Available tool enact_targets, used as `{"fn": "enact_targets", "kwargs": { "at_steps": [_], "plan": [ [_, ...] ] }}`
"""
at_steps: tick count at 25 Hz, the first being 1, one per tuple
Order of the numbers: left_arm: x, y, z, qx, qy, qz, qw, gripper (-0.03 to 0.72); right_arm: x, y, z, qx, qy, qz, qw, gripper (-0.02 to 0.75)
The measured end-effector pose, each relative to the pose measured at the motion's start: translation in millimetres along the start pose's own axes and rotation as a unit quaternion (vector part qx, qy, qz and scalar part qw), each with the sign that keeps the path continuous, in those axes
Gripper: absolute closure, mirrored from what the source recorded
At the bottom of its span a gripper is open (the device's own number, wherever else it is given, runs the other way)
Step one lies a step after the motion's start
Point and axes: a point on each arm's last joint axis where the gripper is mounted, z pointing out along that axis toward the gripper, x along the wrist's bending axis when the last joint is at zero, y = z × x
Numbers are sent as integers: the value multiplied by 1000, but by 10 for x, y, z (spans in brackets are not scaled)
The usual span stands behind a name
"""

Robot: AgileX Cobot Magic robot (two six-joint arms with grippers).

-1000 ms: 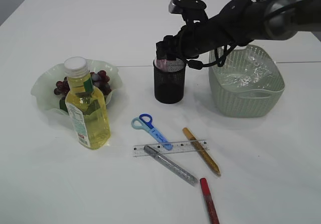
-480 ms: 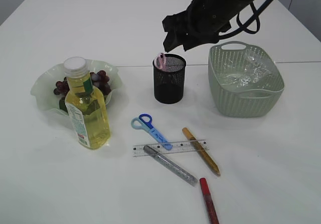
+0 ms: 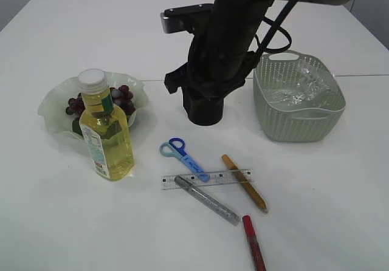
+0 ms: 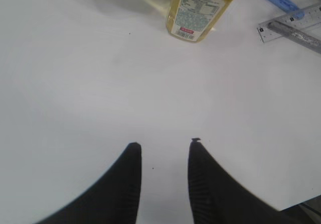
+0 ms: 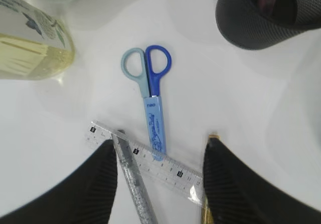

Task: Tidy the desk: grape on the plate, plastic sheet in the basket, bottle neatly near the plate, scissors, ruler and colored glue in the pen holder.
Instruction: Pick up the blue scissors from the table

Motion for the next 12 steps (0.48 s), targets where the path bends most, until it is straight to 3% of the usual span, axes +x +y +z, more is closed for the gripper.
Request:
{"fn": "enact_targets", "kwargs": {
  "at_steps": [6, 12],
  "plan": [
    [0, 0, 0, 0, 0, 0, 1000, 447, 4, -33, 209, 67, 1, 18, 998, 332],
    [0, 7, 0, -4, 0, 0, 1000, 447, 71, 77, 375, 86, 13, 25, 996, 332]
  ]
}}
